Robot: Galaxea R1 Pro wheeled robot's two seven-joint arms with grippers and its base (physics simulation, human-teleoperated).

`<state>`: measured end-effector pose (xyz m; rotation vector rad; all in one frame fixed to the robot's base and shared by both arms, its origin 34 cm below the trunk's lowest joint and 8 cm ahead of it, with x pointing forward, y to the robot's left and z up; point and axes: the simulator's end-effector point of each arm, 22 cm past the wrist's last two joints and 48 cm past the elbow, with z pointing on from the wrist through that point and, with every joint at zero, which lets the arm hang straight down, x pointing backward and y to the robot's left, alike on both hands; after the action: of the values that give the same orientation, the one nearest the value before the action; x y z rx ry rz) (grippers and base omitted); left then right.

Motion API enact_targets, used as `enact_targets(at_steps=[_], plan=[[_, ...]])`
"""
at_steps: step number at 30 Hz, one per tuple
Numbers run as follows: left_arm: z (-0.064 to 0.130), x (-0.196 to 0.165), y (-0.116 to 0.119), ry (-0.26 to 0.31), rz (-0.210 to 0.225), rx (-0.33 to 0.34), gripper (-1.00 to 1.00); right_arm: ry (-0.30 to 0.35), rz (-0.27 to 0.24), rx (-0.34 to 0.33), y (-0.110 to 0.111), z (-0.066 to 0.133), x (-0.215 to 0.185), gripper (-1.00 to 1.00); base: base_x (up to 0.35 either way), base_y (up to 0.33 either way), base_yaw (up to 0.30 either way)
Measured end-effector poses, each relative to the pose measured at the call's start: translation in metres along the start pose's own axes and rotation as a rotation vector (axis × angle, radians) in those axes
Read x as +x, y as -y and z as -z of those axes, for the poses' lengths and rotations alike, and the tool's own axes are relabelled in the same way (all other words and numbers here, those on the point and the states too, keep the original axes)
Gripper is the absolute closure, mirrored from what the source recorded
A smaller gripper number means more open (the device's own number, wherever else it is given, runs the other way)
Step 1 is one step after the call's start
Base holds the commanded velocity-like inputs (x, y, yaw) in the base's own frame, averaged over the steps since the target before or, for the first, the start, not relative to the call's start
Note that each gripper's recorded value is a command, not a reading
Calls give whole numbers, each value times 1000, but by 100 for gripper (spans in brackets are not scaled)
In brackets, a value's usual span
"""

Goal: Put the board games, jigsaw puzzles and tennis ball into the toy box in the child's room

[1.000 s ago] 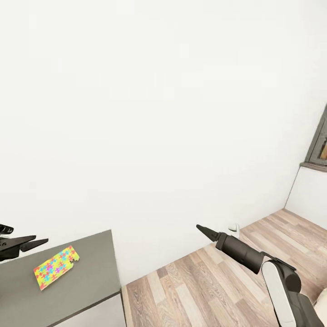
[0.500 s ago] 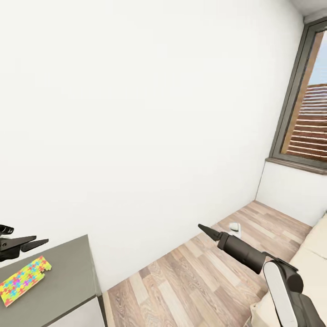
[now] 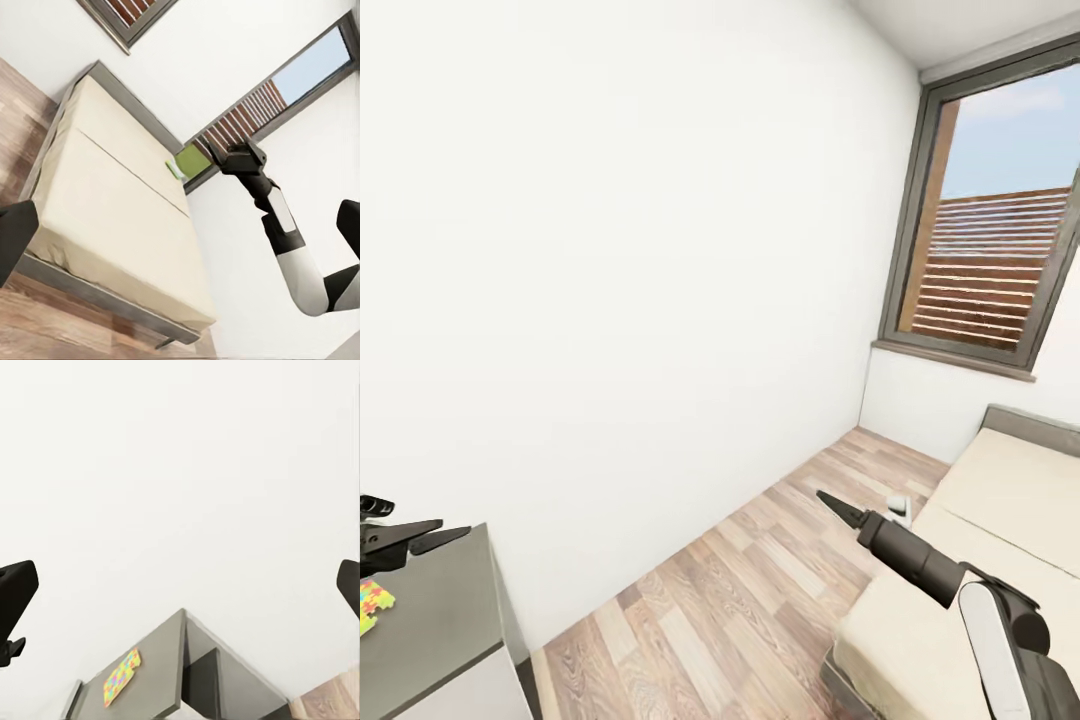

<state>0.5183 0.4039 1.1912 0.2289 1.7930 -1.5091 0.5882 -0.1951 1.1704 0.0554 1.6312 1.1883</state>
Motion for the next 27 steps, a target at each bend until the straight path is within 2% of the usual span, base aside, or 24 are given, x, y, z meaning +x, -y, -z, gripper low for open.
enact_targets(at_steps=[6, 11, 15, 22, 27], plan=[[-7, 4, 0, -2, 10, 16, -100, 26, -8, 20, 7, 8, -9, -100, -256, -222, -278], [-18, 11, 0, -6, 24, 40, -100, 74, -27, 57, 20, 25, -25, -100, -231, -252, -278], [-30, 16, 0, -2, 35, 69, -100, 80, -74, 84, 31, 39, -30, -100, -134, -226, -278], [-35, 18, 3, 0, 34, 84, -100, 147, -139, 143, 55, 78, -50, -100, -32, -68, -278], [-38, 18, 7, -3, 22, 95, -100, 200, -169, 115, 58, 107, -58, -100, -5, -11, -278]])
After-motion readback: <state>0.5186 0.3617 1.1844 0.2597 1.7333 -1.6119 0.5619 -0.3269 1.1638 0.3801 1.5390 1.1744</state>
